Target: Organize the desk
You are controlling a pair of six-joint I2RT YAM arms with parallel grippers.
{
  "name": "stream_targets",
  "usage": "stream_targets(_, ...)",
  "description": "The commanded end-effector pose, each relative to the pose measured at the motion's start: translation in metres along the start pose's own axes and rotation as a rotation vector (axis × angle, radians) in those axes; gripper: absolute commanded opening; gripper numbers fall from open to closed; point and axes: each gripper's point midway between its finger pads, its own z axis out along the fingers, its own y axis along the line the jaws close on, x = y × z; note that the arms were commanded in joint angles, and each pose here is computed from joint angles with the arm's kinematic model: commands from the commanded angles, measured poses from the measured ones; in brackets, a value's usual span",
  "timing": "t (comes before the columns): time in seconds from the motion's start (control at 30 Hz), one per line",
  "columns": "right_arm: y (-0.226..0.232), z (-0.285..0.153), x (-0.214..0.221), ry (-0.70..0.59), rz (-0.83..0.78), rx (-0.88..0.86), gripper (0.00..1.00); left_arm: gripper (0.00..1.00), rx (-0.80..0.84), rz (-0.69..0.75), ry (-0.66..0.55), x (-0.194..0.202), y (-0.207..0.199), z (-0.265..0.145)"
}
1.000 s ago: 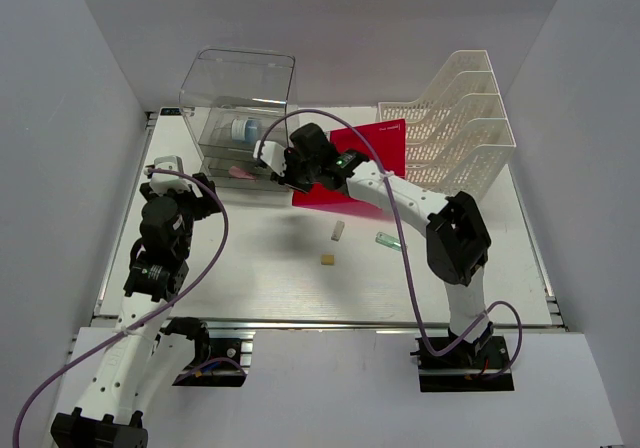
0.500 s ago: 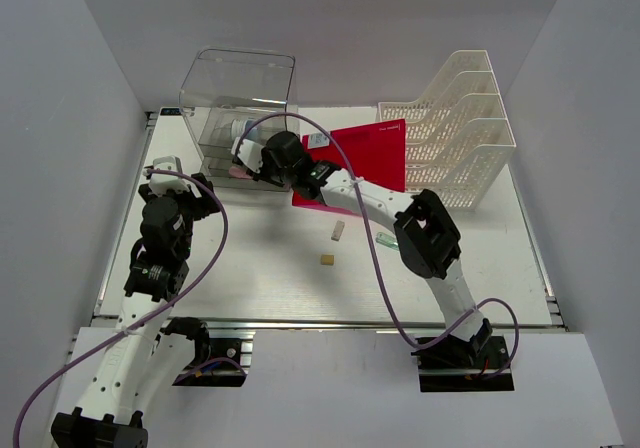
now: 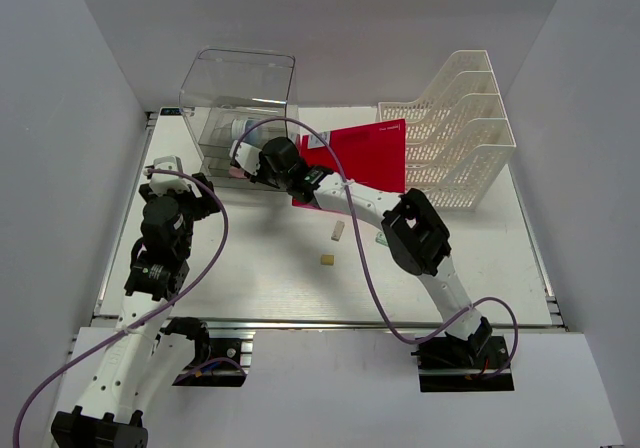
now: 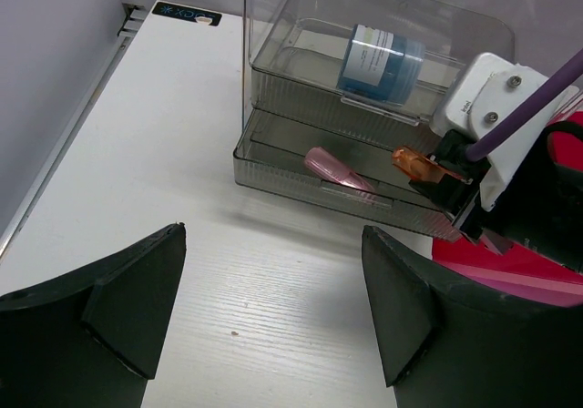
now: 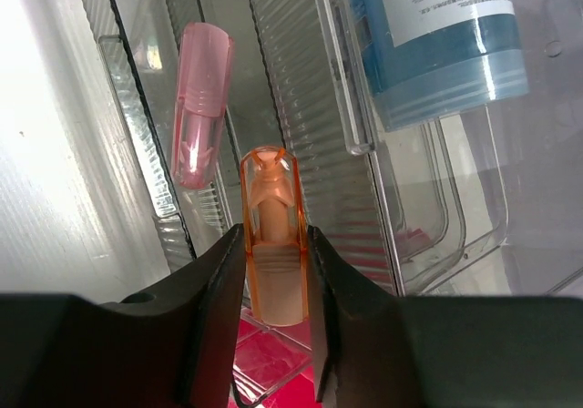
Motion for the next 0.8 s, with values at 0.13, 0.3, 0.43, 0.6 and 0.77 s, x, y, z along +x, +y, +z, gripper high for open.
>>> stream_targets(0.13, -0.024, -0.023, -0.039, -0.09, 0.018, 0.032, 0.38, 0.88, -0.004, 0.001, -0.003, 0.001, 0.001, 0.0)
stream_targets(0.3, -0.031, -0.05, -0.063, -0.135, 0.056, 0.01, 0.37, 0.88, 0.006, 0.003, 0.012, 0.004, -0.002, 0.002)
stream_targets(0.43, -0.024, -0.063, -0.063, -0.135, 0.073, -0.022, 0.4, 0.88, 0.001, 0.005, 0.011, 0.005, -0.001, 0.002)
stream_targets(0.6, -0.025, -0.067, -0.055, -0.122, 0.058, -0.007, 0.5, 0.88, 0.001, 0.005, 0.011, 0.005, -0.001, 0.002)
stream_targets(0.77, -0.027, -0.048, -0.042, -0.097, 0.04, 0.038, 0.46, 0.88, -0.002, 0.008, 0.02, 0.008, 0.0, 0.003)
